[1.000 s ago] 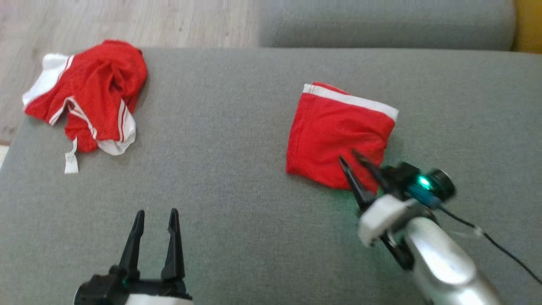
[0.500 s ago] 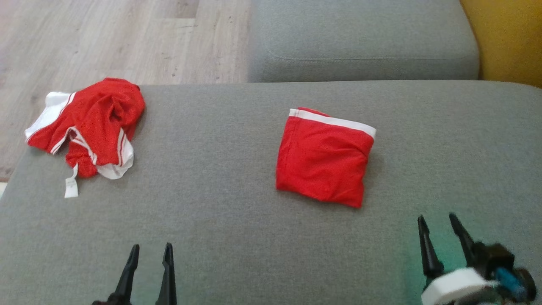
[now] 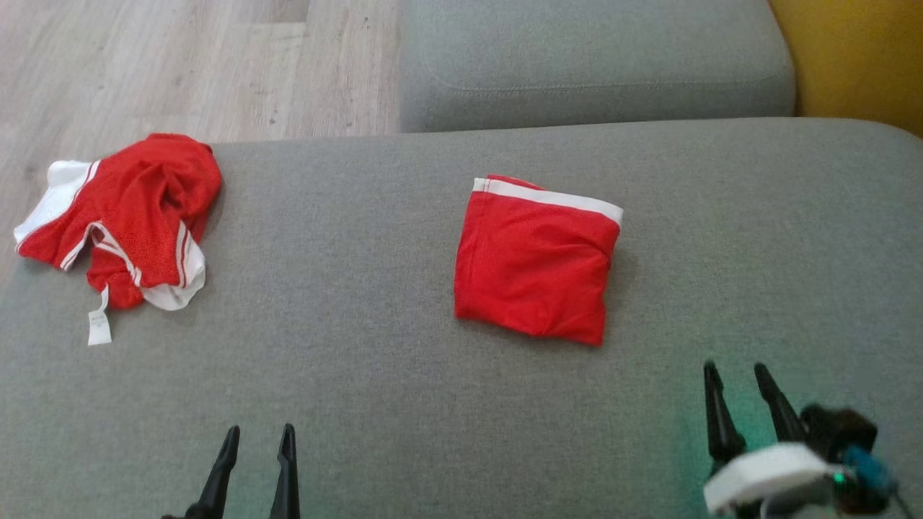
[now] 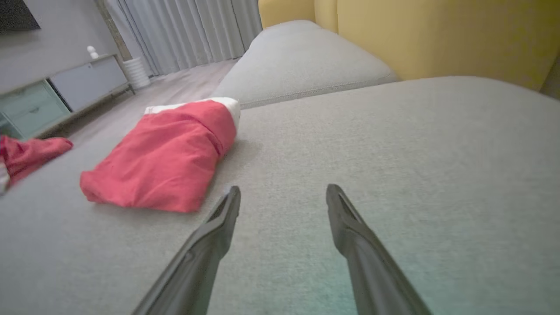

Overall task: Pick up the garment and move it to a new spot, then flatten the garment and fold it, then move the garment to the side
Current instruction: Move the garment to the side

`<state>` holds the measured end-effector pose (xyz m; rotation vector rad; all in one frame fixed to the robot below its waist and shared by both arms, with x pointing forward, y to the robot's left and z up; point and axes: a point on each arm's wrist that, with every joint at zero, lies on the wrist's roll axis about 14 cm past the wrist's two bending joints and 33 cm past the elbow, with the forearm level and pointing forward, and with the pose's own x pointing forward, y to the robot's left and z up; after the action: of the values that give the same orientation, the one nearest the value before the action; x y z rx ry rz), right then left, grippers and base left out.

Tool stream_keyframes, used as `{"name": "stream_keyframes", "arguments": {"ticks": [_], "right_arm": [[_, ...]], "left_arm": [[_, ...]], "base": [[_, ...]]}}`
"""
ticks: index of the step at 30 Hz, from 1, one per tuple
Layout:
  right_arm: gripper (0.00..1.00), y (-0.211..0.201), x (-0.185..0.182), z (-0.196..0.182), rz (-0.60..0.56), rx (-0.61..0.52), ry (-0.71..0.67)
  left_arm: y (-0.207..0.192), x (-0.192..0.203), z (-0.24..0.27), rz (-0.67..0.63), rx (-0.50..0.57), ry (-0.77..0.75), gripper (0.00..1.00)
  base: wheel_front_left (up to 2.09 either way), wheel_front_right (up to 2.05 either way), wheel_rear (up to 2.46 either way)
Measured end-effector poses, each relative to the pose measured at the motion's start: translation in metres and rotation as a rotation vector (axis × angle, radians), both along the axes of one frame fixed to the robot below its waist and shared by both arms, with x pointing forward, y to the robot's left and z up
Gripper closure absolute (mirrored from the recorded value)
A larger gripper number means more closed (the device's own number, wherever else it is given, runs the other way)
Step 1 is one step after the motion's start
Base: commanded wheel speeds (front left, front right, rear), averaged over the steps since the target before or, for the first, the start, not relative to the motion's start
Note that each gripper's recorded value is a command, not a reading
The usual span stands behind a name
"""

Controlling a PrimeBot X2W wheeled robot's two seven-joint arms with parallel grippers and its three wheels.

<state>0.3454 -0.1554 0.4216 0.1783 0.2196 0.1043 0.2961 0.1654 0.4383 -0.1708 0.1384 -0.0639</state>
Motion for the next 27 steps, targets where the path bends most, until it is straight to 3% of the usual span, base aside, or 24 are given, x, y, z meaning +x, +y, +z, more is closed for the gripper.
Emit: {"name": "stream_keyframes", "arguments": {"ticks": [1, 2, 6, 10, 15, 22, 23, 24, 27], "right_arm": [[0.00, 0.000, 0.000, 0.000, 0.000, 0.000, 0.000], [0.00, 0.007, 0.014, 0.007, -0.002, 0.090, 0.022], [0.00, 0.033, 0.046, 0.023, 0.065, 0.221, 0.098], [0.00, 0.052, 0.061, 0.022, 0.130, 0.279, 0.193], [0.00, 0.078, 0.070, -0.008, 0.210, 0.290, 0.382], [0.00, 0.110, 0.086, -0.040, 0.245, 0.412, 0.564], [0.24, 0.116, 0.090, -0.039, 0.259, 0.420, 0.570], [1.00, 0.120, 0.095, -0.038, 0.263, 0.431, 0.574], [1.00, 0.118, 0.108, -0.037, 0.250, 0.424, 0.572]], "left_arm": [[0.000, 0.000, 0.000, 0.000, 0.000, 0.000, 0.00], [0.001, 0.000, -0.002, 0.002, 0.000, 0.008, 0.00], [0.001, 0.006, -0.005, 0.004, -0.004, 0.021, 0.00], [-0.001, 0.015, -0.004, 0.002, -0.008, 0.018, 0.00], [0.000, 0.021, -0.006, 0.009, -0.009, 0.028, 0.00], [0.011, 0.021, -0.013, 0.055, -0.023, 0.054, 0.00], [0.011, 0.021, -0.014, 0.056, -0.023, 0.058, 0.00], [0.010, 0.021, -0.015, 0.054, -0.024, 0.064, 0.00], [0.007, 0.022, -0.020, 0.044, -0.025, 0.078, 0.00]], "base": [[0.00, 0.00, 0.00], [0.00, 0.00, 0.00], [0.00, 0.00, 0.00], [0.00, 0.00, 0.00], [0.00, 0.00, 0.00], [0.00, 0.00, 0.00], [0.00, 0.00, 0.00], [0.00, 0.00, 0.00], [0.00, 0.00, 0.00]]}}
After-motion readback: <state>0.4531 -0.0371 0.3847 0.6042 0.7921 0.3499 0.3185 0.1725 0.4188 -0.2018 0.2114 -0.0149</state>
